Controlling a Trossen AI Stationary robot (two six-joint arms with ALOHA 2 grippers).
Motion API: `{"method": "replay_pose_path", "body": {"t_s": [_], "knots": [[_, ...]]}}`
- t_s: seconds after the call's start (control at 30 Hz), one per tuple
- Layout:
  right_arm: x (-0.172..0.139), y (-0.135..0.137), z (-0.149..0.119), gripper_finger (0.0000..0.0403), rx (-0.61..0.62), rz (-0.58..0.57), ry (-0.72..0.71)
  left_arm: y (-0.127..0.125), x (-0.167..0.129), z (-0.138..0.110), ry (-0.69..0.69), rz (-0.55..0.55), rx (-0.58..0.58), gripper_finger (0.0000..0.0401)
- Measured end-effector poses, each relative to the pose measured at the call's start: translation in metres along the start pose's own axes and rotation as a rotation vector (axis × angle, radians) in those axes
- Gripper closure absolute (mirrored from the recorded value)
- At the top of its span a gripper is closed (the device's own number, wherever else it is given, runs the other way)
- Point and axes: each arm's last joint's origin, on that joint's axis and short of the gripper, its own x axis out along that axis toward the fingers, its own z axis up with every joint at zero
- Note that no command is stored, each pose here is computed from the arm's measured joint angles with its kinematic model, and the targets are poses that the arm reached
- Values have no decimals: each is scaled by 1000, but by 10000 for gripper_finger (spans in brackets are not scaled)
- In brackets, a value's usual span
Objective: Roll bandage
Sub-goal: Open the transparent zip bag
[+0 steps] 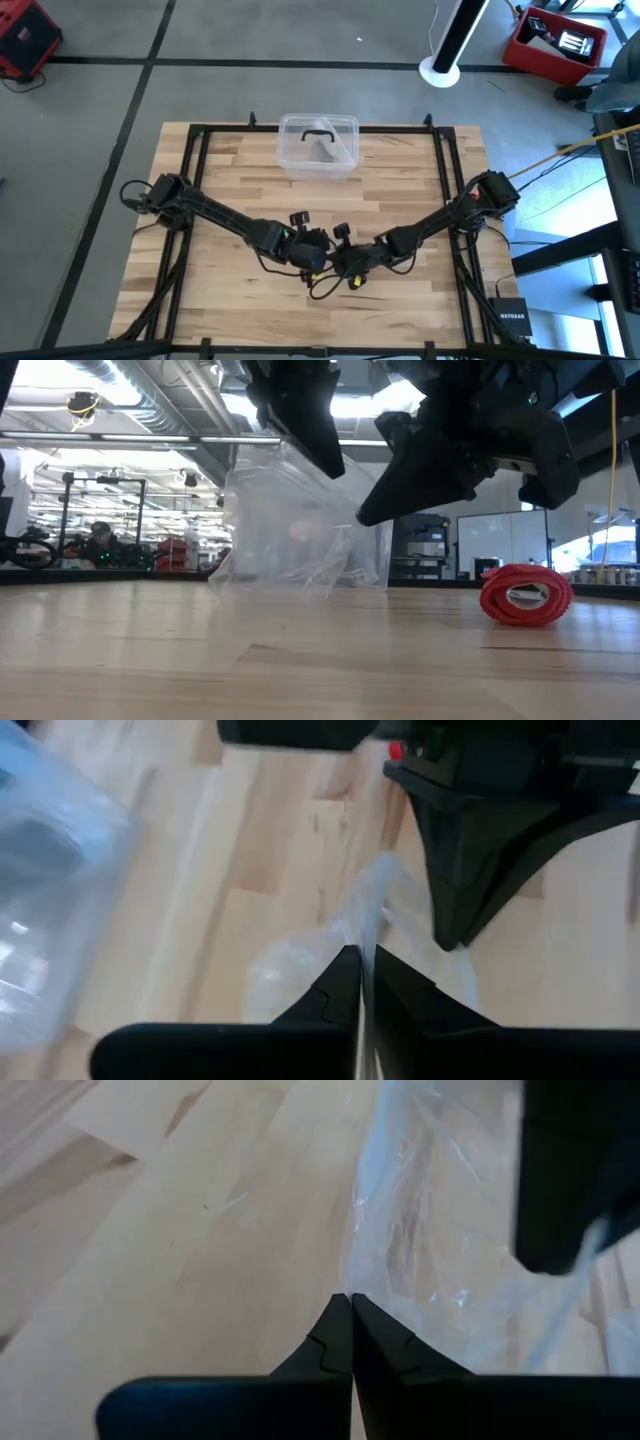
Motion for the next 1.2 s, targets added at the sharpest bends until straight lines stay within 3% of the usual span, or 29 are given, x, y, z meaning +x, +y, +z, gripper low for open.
{"method": "replay_pose_path", "body": {"t_s": [0.2,0.4,0.9,1.2], "knots": [[0,0,-1,402,-4,-18,9,1,-6,2,61,-65,-3,323],[0,1,-5,402,-27,1,47,6,-13,-4,157,-27,47,279],[0,0,-1,402,-16,-7,16,9,-11,-2,157,-10,-132,274],[0,-2,0,402,-28,-47,10,3,1,-7,126,-30,-133,274]]}}
